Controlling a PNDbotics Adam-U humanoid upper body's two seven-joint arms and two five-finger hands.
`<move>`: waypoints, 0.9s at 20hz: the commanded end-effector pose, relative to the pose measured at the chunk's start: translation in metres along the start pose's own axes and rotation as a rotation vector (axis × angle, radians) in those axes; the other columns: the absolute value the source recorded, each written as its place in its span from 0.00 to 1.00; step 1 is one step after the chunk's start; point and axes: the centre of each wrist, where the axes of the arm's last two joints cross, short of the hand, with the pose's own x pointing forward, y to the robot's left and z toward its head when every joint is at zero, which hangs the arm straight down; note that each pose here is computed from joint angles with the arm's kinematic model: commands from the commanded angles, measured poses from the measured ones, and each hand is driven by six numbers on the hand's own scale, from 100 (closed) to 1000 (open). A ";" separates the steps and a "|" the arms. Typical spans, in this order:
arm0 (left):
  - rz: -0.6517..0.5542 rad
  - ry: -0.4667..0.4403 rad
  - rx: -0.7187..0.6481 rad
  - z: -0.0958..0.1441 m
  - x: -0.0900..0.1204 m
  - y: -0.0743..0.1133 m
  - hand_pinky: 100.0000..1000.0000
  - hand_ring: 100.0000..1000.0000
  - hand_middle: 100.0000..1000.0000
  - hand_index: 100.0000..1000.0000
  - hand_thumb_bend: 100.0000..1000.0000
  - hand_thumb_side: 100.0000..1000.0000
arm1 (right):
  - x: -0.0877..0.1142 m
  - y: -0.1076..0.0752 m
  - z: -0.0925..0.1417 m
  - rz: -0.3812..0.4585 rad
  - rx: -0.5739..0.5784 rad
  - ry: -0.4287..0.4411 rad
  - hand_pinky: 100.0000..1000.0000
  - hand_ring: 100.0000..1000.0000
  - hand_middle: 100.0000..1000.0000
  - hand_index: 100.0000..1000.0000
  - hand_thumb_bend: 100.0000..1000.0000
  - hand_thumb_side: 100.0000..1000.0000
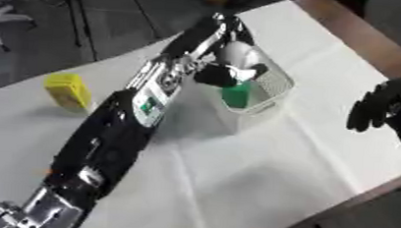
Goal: Pick up objects on the table and place them in the box.
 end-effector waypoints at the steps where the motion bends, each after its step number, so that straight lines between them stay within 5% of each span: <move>1: -0.030 -0.014 0.046 -0.004 0.002 0.007 0.31 0.22 0.38 0.55 0.32 0.36 | 0.009 -0.001 -0.008 0.008 0.032 -0.048 0.37 0.35 0.27 0.60 0.09 0.61; 9: -0.058 0.049 0.162 -0.006 0.000 0.007 0.30 0.23 0.39 0.55 0.33 0.36 | 0.010 0.000 -0.013 0.000 0.059 -0.073 0.37 0.35 0.27 0.60 0.09 0.61; 14: -0.150 0.029 0.280 -0.014 0.015 0.024 0.31 0.25 0.40 0.55 0.35 0.36 | 0.010 0.001 -0.016 -0.006 0.069 -0.079 0.37 0.35 0.27 0.60 0.09 0.61; 18: -0.229 -0.011 0.322 -0.015 0.020 0.024 0.38 0.39 0.50 0.62 0.46 0.47 | 0.010 0.001 -0.017 -0.005 0.065 -0.076 0.37 0.33 0.26 0.59 0.10 0.61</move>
